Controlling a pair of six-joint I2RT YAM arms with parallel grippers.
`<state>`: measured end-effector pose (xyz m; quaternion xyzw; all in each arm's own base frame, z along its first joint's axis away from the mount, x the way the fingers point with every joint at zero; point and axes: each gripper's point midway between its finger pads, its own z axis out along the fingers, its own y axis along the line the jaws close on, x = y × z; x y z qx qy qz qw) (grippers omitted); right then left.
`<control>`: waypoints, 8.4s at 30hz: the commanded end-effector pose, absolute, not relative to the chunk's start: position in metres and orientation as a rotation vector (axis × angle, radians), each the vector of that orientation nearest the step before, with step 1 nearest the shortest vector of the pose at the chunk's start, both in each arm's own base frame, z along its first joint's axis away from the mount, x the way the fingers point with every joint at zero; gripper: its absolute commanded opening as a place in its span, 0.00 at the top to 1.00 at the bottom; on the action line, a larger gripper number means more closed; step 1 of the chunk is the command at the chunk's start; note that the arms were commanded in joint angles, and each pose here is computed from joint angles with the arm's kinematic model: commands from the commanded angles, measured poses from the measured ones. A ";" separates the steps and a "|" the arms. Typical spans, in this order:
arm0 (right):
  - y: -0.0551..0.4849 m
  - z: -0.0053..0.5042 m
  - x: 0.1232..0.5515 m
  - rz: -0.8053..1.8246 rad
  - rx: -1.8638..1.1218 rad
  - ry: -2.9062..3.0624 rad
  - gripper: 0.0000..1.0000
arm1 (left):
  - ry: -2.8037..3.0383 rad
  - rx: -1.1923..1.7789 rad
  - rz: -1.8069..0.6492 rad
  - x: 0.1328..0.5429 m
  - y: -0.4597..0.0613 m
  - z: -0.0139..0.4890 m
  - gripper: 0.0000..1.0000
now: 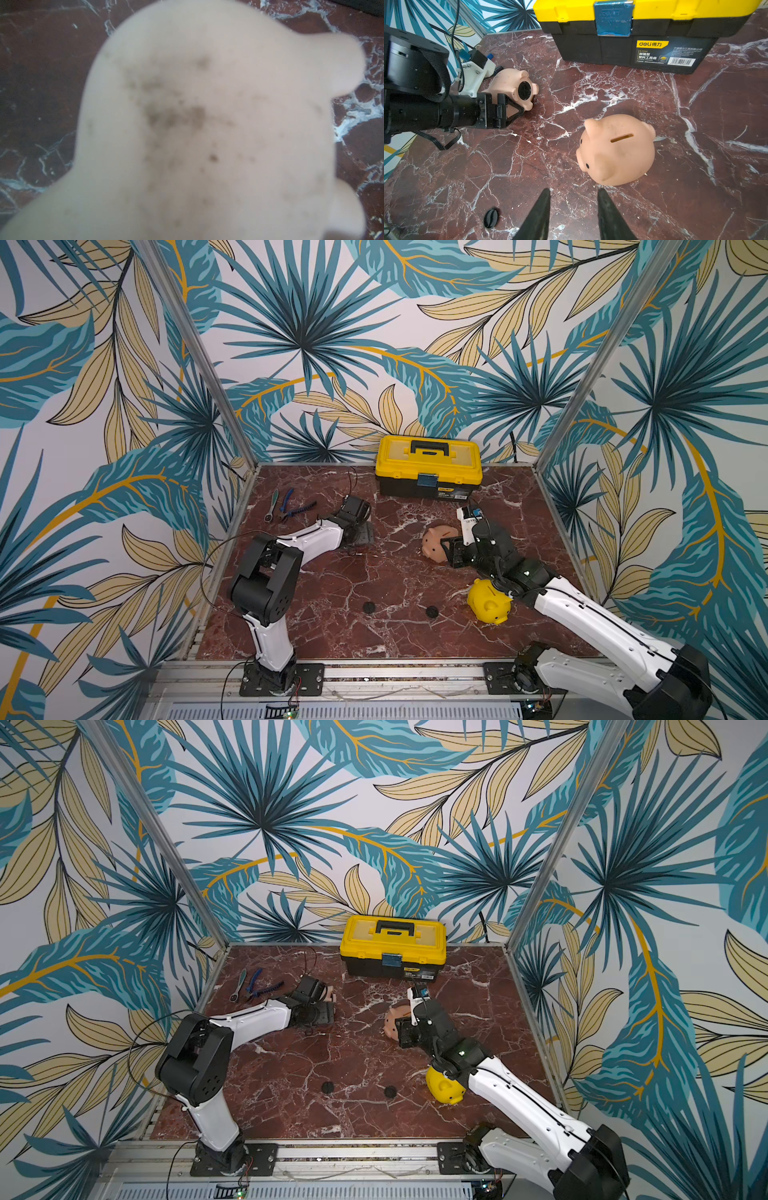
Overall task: Close piggy banks
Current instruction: Turn over the piggy bank at the center of the board, then pick up the knob at the center of the board.
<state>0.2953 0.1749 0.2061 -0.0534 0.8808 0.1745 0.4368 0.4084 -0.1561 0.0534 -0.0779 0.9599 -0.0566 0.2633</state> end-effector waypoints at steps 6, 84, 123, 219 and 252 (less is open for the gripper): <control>0.149 0.197 0.294 0.382 -0.034 2.211 0.61 | 2.504 -0.114 -0.303 0.419 -0.175 0.103 0.04; 0.039 0.166 0.269 0.224 0.503 2.265 0.38 | 1.966 1.205 -0.726 0.361 -0.433 0.130 0.15; 0.078 0.151 0.280 0.453 0.474 2.368 0.42 | 2.432 0.240 -1.115 0.323 -0.294 0.121 0.19; 0.208 0.017 0.168 0.037 -0.059 2.908 0.84 | 2.453 0.111 -1.085 0.333 -0.242 0.090 0.00; 0.208 -0.002 0.161 0.038 -0.072 2.953 1.00 | 2.448 0.140 -1.099 0.330 -0.243 0.092 0.01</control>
